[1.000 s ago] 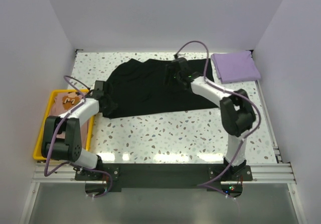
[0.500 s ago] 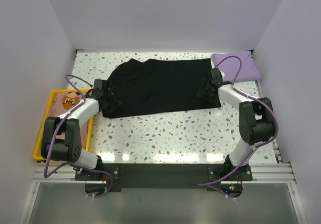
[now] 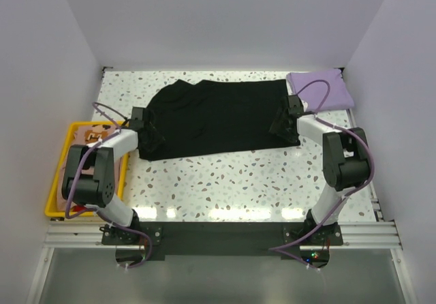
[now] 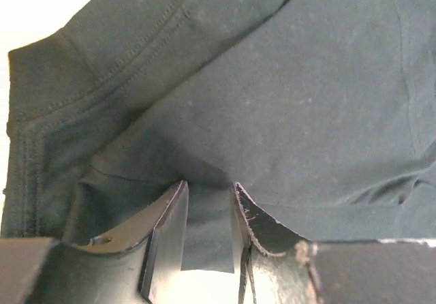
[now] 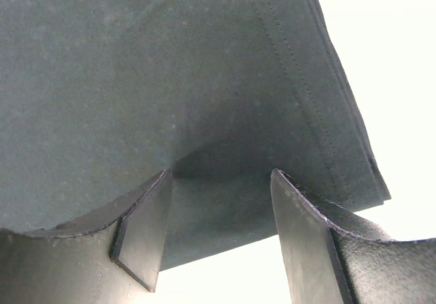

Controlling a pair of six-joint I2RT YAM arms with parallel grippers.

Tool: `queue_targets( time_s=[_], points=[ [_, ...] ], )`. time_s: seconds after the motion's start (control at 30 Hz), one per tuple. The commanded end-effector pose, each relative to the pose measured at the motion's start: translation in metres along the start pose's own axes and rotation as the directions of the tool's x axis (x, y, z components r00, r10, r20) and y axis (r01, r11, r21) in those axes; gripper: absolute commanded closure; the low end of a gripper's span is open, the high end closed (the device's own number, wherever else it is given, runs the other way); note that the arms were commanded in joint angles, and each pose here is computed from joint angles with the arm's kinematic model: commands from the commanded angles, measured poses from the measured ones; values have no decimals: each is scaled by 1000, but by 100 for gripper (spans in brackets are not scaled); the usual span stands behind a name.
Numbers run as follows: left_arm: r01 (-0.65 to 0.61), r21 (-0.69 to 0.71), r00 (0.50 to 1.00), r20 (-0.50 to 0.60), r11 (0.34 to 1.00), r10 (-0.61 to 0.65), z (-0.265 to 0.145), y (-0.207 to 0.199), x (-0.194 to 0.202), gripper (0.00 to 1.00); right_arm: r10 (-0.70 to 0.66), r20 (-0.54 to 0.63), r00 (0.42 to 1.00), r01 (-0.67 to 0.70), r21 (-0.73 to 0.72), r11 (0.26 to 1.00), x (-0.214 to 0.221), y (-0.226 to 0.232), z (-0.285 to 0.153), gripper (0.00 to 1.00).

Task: Fold and stack the t-shirts
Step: Fold the tshirt

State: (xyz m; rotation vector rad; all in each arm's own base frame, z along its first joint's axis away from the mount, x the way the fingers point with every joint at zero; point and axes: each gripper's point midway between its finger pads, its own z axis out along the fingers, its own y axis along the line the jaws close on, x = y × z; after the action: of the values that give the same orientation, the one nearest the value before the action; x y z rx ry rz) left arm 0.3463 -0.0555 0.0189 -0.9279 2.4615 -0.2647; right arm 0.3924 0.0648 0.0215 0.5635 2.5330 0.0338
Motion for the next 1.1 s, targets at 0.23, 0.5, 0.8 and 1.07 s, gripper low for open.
queue_targets(
  time_s=[0.23, 0.5, 0.8, 1.07],
  points=[
    [44, -127, 999, -9, 991, -46, -1, 50, 30, 64, 90, -185, 979, -79, 65, 995, 76, -37, -5, 38],
    [41, -128, 999, 6, 991, -40, -26, 70, 45, 64, 148, -251, 957, -125, 104, 987, 109, -66, -42, 41],
    [67, -78, 997, -32, 995, -70, -50, 91, 81, 64, 272, -281, 920, -248, 119, 961, 167, -98, -99, 42],
    [1, 129, 997, 76, 992, -11, -90, 32, 34, 54, 205, -78, 976, -210, -61, 976, 107, -81, -146, 41]
  ],
)
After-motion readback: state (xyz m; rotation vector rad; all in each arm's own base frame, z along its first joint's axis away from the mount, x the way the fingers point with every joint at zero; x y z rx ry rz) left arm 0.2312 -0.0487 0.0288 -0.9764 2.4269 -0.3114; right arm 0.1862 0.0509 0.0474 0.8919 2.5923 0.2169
